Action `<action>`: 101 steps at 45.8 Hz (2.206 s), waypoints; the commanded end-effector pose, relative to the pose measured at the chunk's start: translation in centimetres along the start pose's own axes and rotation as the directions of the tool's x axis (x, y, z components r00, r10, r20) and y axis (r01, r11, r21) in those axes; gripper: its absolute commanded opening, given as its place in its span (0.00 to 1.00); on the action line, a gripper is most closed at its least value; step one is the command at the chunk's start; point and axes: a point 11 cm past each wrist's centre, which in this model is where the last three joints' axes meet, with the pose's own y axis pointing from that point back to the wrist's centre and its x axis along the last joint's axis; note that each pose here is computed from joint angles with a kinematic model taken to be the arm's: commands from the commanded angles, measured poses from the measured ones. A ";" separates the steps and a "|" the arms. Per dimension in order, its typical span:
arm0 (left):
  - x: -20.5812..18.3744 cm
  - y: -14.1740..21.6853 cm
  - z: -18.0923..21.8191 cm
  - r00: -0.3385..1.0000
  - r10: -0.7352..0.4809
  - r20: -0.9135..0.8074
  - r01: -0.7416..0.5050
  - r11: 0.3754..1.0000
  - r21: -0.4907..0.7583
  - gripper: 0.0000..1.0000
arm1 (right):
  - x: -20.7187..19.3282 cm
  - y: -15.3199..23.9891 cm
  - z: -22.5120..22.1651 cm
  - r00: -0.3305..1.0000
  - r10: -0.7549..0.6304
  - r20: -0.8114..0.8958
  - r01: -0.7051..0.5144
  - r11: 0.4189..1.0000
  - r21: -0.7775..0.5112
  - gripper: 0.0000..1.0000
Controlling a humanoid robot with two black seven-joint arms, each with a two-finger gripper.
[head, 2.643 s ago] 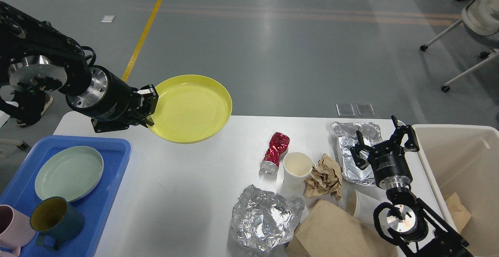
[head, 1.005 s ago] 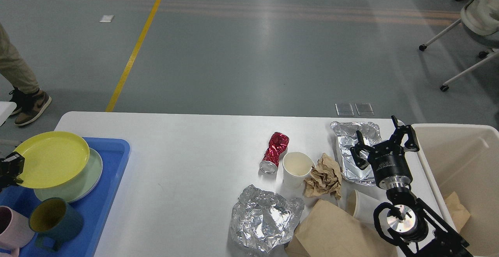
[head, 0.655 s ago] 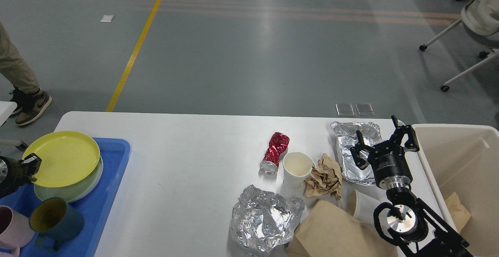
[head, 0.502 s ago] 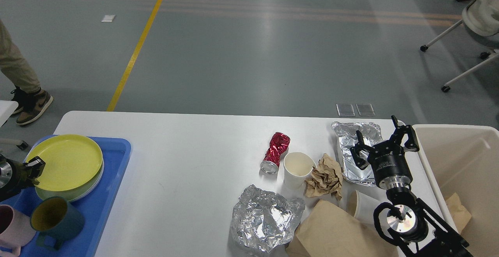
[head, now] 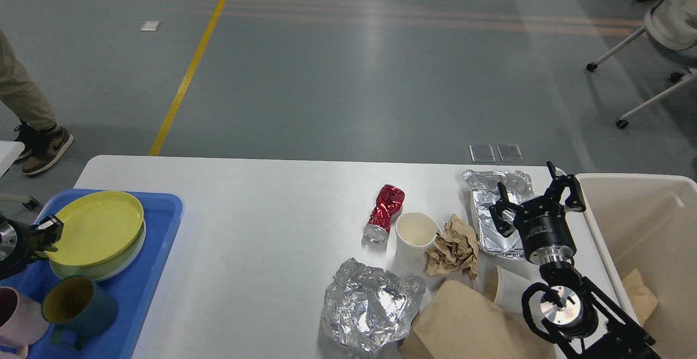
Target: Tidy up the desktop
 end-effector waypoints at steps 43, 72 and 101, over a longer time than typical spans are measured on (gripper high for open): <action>1.6 5.2 13.2 0.748 -0.397 -0.532 -0.064 0.755 -0.653 0.96 | 0.0 0.0 0.0 1.000 0.000 -0.001 0.000 1.000 0.000 1.00; -5.4 5.3 17.1 0.277 -0.866 -0.416 -0.340 0.317 -0.885 0.96 | 0.0 0.0 0.0 1.000 0.000 0.000 0.000 1.000 0.000 1.00; -13.4 7.4 15.1 0.183 -0.927 -0.329 -0.454 0.217 -0.864 0.96 | -0.1 0.0 0.0 1.000 -0.002 0.000 0.002 1.000 0.000 1.00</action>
